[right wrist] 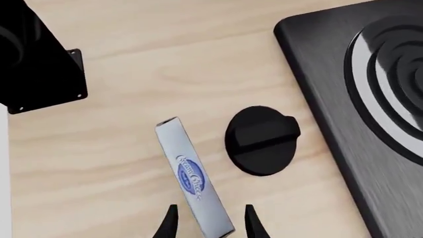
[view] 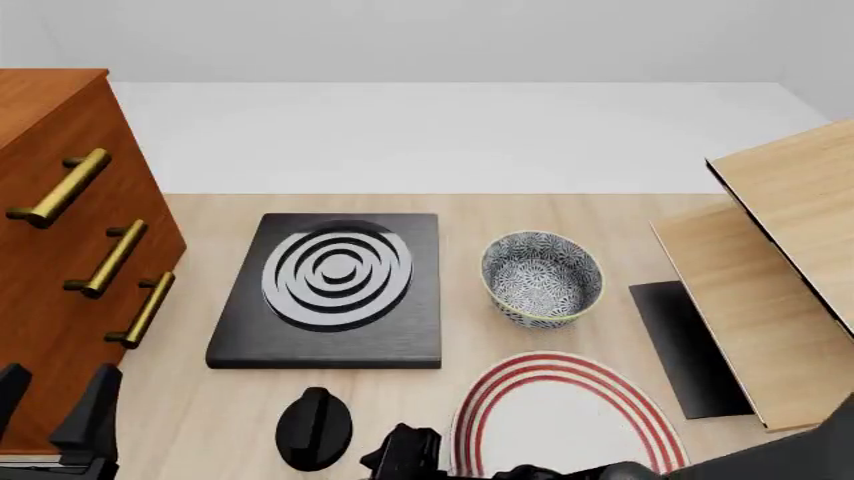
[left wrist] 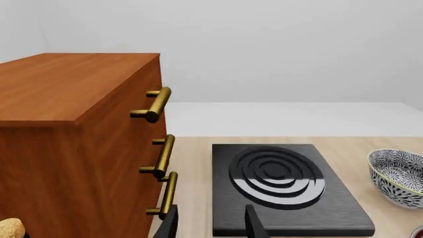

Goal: Pick up the cream cheese and put it in the bowl.

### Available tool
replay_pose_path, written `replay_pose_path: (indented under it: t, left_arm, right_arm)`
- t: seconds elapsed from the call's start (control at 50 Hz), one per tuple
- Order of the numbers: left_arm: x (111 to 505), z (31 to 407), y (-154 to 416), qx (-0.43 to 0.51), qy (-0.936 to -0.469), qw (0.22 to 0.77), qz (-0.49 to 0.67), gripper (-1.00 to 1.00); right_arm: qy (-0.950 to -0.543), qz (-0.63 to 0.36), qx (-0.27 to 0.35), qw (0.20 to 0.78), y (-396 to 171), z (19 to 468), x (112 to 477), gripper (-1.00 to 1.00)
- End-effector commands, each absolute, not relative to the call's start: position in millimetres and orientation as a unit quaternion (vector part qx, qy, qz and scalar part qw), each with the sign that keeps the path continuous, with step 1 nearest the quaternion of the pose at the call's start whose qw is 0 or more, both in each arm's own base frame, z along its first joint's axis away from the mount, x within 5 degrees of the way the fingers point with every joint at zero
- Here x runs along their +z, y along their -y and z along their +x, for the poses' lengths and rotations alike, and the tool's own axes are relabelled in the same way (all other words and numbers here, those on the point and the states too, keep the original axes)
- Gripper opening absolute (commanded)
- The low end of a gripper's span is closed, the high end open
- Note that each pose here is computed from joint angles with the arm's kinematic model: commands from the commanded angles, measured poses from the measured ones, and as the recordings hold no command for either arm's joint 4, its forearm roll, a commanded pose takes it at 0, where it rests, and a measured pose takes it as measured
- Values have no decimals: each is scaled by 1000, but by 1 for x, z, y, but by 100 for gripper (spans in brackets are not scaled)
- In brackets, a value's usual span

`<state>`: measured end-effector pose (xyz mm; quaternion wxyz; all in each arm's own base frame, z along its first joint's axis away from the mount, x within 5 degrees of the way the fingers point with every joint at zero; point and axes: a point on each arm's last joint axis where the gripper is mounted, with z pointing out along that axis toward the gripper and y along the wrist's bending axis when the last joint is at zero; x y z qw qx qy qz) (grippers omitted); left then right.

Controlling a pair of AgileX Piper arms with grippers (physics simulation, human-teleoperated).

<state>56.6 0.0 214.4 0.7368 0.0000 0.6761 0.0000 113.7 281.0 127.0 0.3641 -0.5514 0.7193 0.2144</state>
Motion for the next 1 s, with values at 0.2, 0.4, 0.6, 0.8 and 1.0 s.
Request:
replay_pose_path:
  t: [0.2, 0.4, 0.6, 0.8, 1.0]
  left_arm:
    - [214, 57, 0, 0, -676, 737, 0, 100]
    - [214, 57, 0, 0, -676, 737, 0, 100]
    - [214, 57, 0, 0, -676, 737, 0, 100]
    - [214, 57, 0, 0, -676, 737, 0, 100]
    - [214, 57, 0, 0, -676, 737, 0, 100]
  right_arm:
    - [-715, -563, 217, 355, -286, 106, 124, -100]
    - [-693, -587, 223, 354, -293, 92, 136, -100]
    - [-672, -597, 221, 378, -287, 94, 169, -100]
    - [-655, -599, 217, 407, -273, 96, 206, -100]
    - [-645, -593, 218, 430, -259, 97, 235, -100]
